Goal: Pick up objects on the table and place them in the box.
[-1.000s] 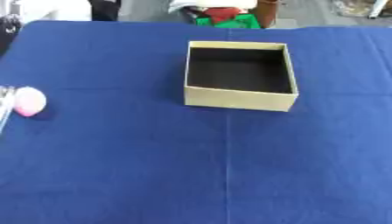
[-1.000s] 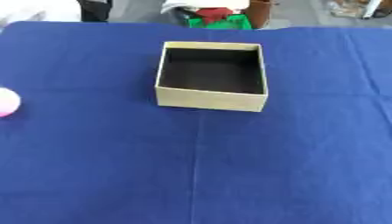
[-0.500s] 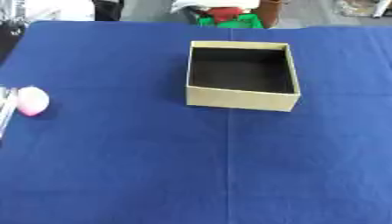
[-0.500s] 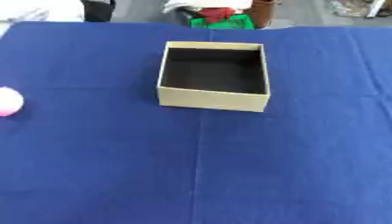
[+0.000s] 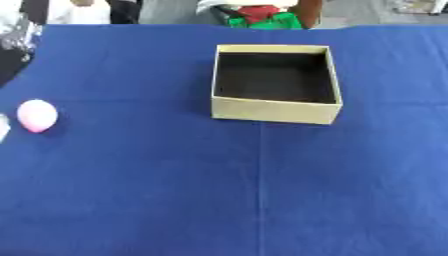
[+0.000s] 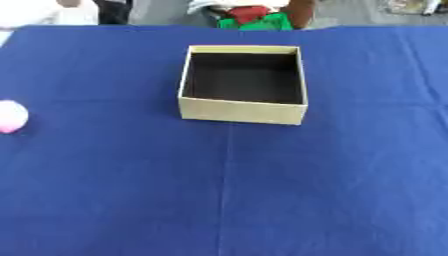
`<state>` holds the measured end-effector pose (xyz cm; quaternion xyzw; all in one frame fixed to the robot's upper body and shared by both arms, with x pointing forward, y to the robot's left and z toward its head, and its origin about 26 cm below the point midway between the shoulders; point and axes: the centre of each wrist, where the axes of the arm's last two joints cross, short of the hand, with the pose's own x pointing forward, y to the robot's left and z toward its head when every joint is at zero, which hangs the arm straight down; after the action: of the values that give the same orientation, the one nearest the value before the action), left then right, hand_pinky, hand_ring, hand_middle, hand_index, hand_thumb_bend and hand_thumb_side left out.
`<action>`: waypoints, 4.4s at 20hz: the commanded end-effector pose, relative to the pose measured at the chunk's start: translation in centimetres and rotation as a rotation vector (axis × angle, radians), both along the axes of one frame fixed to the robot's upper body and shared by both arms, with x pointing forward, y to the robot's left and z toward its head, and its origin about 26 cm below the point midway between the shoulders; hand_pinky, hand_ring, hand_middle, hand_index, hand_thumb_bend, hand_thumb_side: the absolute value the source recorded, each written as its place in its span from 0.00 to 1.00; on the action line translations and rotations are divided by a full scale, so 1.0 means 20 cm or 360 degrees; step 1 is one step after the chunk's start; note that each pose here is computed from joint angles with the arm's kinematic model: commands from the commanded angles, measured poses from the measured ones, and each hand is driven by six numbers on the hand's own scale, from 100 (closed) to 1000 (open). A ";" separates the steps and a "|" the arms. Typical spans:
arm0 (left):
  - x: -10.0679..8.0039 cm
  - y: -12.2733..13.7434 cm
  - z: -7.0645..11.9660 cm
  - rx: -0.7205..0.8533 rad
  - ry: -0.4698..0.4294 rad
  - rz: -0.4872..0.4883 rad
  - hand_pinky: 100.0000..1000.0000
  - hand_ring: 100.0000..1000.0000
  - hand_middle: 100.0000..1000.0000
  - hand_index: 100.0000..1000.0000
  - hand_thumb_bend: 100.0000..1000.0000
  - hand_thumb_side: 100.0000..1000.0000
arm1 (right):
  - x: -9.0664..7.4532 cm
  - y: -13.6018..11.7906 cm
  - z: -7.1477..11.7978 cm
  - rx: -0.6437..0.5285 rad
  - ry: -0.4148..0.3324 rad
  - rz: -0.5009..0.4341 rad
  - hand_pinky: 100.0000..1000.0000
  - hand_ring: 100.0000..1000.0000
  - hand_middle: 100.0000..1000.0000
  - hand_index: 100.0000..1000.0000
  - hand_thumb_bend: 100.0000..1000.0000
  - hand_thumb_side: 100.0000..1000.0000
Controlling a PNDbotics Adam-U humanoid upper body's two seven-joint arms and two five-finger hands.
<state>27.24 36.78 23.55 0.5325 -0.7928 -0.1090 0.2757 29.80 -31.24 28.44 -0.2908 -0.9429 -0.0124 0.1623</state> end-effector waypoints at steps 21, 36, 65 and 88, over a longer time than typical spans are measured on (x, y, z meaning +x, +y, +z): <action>0.10 0.32 -0.04 0.0533 0.0916 0.0494 0.82 0.75 0.78 0.82 0.67 0.39 | -0.02 0.00 0.06 -0.0070 -0.0044 0.0002 0.73 0.70 0.77 0.86 0.17 1.00; 0.19 0.53 0.00 0.0742 0.1266 0.0599 0.85 0.79 0.81 0.82 0.58 0.07 | -0.02 0.00 0.05 -0.0067 -0.0035 0.0007 0.73 0.70 0.77 0.86 0.16 1.00; 0.18 0.49 0.17 0.0684 0.1824 0.0402 0.83 0.80 0.84 0.84 0.50 0.00 | -0.02 -0.01 0.04 -0.0071 -0.0033 -0.0002 0.73 0.70 0.76 0.86 0.16 1.00; 0.29 0.49 0.06 0.0591 0.2033 0.0560 0.82 0.81 0.85 0.84 0.52 0.00 | -0.02 0.01 0.03 -0.0038 -0.0020 0.0023 0.73 0.70 0.76 0.86 0.16 1.00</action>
<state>33.02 46.25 23.54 0.5061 -0.3458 -0.4953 0.6156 29.81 -31.13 28.10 -0.2870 -0.9430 -0.0035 0.1685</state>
